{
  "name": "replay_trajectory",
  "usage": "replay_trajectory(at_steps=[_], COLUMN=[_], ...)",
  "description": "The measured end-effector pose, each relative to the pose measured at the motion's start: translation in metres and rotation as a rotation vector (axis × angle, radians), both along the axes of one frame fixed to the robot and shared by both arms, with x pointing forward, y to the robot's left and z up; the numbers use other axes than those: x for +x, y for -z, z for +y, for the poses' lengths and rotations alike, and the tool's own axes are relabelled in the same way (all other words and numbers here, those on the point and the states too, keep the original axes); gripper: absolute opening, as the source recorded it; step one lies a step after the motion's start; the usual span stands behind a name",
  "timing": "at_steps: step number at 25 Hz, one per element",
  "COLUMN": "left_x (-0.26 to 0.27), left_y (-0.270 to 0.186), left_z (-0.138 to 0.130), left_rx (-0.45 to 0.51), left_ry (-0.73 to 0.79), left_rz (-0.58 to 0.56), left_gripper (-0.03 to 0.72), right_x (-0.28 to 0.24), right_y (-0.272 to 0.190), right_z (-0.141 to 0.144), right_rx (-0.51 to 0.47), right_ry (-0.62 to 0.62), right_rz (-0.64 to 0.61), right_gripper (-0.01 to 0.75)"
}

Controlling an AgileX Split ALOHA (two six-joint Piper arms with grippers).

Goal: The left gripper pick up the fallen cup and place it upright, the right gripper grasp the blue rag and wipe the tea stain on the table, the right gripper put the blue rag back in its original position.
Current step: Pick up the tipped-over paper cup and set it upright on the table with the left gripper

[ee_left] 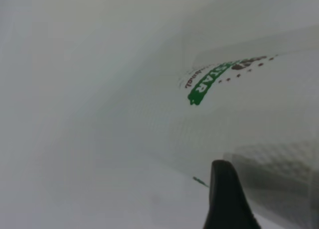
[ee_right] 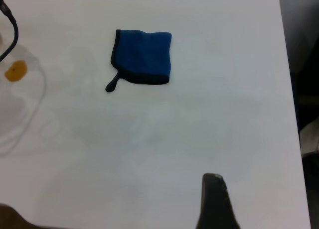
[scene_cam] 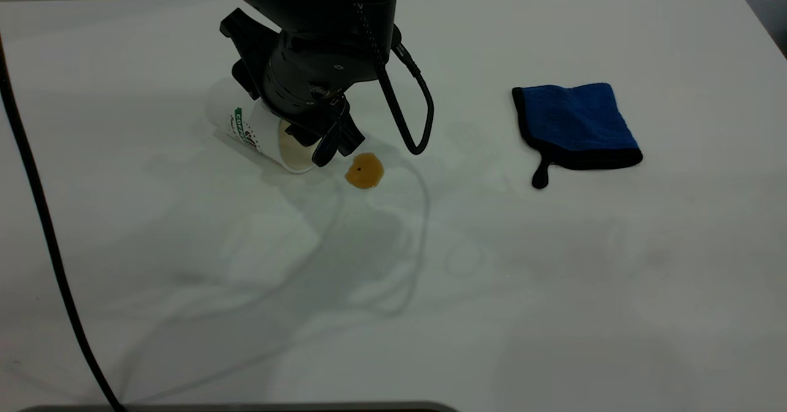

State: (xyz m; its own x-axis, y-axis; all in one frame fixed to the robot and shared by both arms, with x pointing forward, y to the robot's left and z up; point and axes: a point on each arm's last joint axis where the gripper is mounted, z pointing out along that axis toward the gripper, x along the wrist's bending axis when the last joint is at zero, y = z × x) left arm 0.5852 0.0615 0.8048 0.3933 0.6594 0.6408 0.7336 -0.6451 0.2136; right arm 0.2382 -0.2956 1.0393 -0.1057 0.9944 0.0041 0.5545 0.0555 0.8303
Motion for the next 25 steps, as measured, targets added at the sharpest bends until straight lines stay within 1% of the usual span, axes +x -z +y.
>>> replay_trajectory(at_steps=[7, 9, 11, 12, 15, 17, 18, 19, 21, 23, 25], left_x=[0.001, 0.003, 0.004, 0.004, 0.006, 0.007, 0.008, 0.008, 0.011, 0.017, 0.025], left_y=[0.010, 0.011, 0.009, 0.009, 0.006, 0.001, -0.002, -0.006, -0.014, -0.034, -0.057], left_z=[0.008, 0.010, 0.011, 0.012, 0.015, 0.018, 0.020, 0.020, 0.022, 0.028, 0.039], left_rx=[0.043, 0.045, 0.062, 0.073, 0.117, 0.178, 0.200, 0.214, 0.215, 0.179, 0.119], left_ry=[-0.021, -0.029, -0.029, -0.029, -0.030, -0.035, -0.035, -0.036, -0.025, -0.043, -0.071], left_rz=[-0.002, -0.001, -0.010, -0.015, -0.035, -0.064, -0.075, -0.081, -0.071, -0.059, -0.045], left_gripper=[0.498, 0.479, 0.427, 0.382, 0.208, 0.083, 0.045, 0.018, 0.003, 0.002, 0.002], right_x=[0.000, 0.000, 0.000, 0.000, 0.000, 0.000, 0.000, 0.000, 0.000, 0.000, 0.000], right_y=[0.000, 0.000, 0.000, 0.000, 0.000, 0.000, 0.000, 0.000, 0.000, 0.000, 0.000], right_z=[0.000, 0.000, 0.000, 0.000, 0.000, 0.000, 0.000, 0.000, 0.000, 0.000, 0.000], right_rx=[0.000, 0.000, 0.000, 0.000, 0.000, 0.000, 0.000, 0.000, 0.000, 0.000, 0.000], right_ry=[0.000, 0.000, 0.000, 0.000, 0.000, 0.000, 0.000, 0.000, 0.000, 0.000, 0.000], right_rz=[0.000, 0.000, 0.000, 0.000, 0.000, 0.000, 0.000, 0.000, 0.000, 0.000, 0.000], right_gripper=[0.546, 0.546, 0.546, 0.546, 0.546, 0.546, 0.546, 0.546, 0.546, 0.546, 0.546])
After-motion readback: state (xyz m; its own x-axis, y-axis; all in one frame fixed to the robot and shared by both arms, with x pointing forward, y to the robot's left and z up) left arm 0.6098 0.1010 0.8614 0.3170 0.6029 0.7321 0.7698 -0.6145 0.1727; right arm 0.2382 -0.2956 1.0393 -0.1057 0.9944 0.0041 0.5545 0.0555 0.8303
